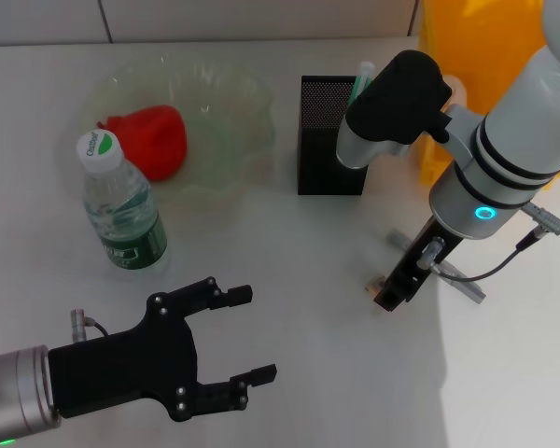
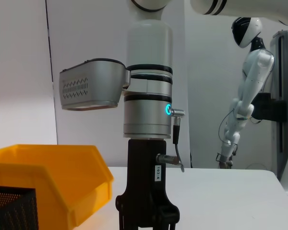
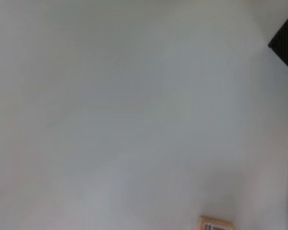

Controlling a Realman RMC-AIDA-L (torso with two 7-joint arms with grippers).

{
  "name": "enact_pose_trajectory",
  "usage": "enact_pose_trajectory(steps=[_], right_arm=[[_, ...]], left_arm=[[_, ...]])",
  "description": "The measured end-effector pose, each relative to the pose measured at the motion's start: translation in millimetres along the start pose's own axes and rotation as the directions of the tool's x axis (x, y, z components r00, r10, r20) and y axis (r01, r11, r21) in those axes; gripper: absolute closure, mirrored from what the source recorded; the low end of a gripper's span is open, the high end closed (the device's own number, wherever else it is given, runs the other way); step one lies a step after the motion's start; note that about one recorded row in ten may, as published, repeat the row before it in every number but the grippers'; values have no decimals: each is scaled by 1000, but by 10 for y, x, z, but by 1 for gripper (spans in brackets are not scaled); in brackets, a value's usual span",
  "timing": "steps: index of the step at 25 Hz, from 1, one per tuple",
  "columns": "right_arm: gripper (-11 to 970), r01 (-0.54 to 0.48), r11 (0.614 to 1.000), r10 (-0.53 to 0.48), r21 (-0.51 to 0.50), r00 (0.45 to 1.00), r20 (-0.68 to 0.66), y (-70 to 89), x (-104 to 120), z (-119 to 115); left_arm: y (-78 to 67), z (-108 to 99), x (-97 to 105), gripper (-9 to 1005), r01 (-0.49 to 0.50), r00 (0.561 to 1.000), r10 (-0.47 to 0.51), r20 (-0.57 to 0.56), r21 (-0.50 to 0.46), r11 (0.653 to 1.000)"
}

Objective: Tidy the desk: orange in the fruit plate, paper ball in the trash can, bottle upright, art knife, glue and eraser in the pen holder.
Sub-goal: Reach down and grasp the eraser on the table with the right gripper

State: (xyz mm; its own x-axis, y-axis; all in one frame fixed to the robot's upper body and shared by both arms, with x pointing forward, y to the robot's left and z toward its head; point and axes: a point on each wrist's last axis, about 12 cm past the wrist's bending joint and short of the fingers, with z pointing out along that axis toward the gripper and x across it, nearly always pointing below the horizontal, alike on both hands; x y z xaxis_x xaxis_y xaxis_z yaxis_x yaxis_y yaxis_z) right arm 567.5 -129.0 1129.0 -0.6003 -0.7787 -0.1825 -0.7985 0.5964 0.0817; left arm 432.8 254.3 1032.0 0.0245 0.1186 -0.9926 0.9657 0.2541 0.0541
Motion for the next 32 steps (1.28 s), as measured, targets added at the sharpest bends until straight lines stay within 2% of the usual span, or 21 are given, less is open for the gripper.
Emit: enact_pose_trajectory(steps=[4,9,14,19,32], right_arm=[[452,-8,1000,8,-3,1000,-9,-12,11,26],[573,-7,1000,7,-6,1000,-6,-4,2,27],[568,-4,1000,4,-4,1000,-6,-2,-5,24],[698,-6,1000,6,-4,1000,-9,-7,-7,33],[731,-4,1000,4,-6,1000,-8,-1,-12,30]], left_arm=[[-2,2,1,194,1,1000,-1,0,0,1000],[-5,-1,3,194,-1,1000,1,0,-1,1000],[-8,-2,6,194,-1,1000,1,0,-2,1000],[-2,6,10,194,0,1000,0,-4,1,1000],[-8,29,10,194,-9,1000,9,-14,25,1000]])
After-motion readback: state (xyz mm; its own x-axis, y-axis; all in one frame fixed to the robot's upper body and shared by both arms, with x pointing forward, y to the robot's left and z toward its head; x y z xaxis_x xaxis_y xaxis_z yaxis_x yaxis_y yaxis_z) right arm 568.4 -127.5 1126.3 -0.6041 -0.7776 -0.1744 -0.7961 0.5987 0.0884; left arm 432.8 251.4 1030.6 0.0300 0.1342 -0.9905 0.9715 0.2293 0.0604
